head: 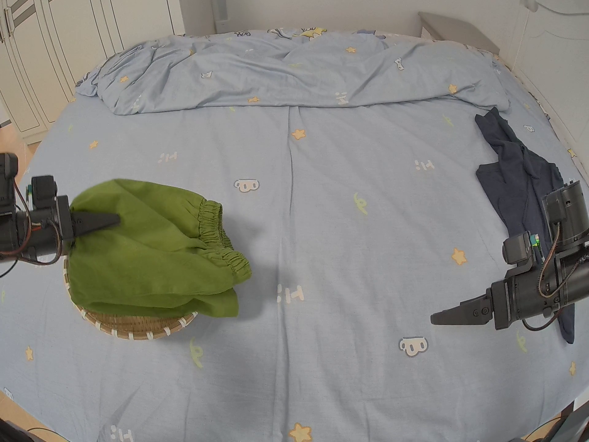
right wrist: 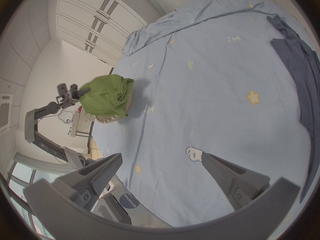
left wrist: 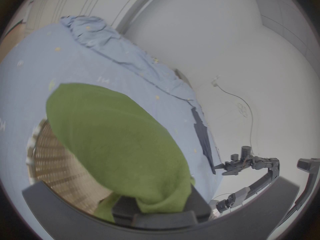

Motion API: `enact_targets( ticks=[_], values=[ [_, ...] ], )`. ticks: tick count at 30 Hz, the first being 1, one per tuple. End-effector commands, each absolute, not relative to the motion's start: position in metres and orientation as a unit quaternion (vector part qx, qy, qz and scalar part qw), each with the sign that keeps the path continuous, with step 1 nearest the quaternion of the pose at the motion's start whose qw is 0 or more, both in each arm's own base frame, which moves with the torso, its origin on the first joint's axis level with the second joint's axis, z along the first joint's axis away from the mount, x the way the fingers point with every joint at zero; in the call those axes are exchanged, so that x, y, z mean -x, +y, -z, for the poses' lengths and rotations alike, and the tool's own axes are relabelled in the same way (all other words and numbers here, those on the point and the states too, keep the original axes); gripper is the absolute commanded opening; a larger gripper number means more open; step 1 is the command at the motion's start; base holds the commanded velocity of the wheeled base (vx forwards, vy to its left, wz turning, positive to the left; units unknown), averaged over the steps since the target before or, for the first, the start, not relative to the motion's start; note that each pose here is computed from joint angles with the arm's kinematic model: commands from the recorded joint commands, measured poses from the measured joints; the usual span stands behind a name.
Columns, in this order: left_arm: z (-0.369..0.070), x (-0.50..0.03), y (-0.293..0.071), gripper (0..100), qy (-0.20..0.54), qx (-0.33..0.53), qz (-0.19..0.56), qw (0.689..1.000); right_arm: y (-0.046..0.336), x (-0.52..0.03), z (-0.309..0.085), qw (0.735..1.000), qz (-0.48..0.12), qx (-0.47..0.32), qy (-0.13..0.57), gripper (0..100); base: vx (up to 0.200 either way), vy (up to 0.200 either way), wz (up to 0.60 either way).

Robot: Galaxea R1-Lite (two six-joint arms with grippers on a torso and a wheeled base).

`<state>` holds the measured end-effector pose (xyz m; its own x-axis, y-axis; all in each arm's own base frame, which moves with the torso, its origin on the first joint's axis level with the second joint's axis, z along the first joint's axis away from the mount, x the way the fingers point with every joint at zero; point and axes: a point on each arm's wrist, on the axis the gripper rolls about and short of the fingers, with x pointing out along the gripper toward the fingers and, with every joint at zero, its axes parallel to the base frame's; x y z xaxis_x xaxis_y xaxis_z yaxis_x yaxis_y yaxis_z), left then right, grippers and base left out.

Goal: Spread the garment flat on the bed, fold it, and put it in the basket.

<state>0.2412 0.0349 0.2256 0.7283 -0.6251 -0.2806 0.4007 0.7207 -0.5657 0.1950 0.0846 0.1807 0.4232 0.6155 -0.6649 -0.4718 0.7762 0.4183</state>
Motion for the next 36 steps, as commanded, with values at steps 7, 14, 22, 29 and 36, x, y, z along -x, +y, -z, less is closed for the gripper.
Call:
enact_targets(
  ticks=[7, 14, 22, 29, 36],
  values=[
    [-0.116, -0.260, 0.100, 0, 0.293, 0.327, 0.169, 0.882, 0.087, -0.192, -0.181, 0.837, -0.330, -0.081, 0.428, 100, 0.000, 0.000, 0.00],
    [-0.127, -0.280, 0.089, 0, 0.291, 0.275, 0.089, 0.912, 0.087, -0.191, -0.182, 0.838, -0.331, -0.081, 0.426, 100, 0.000, 0.000, 0.00],
    [-0.143, -0.279, 0.066, 0, 0.285, 0.243, 0.065, 0.925, 0.087, -0.191, -0.181, 0.837, -0.333, -0.080, 0.427, 100, 0.000, 0.000, 0.00],
    [-0.157, -0.269, 0.065, 100, 0.272, 0.236, 0.061, 0.931, 0.087, -0.191, -0.182, 0.838, -0.333, -0.080, 0.425, 100, 0.000, 0.000, 0.00],
    [-0.186, -0.245, 0.064, 100, 0.230, 0.214, 0.058, 0.948, 0.087, -0.191, -0.182, 0.838, -0.333, -0.080, 0.425, 100, 0.000, 0.000, 0.00]
  ],
)
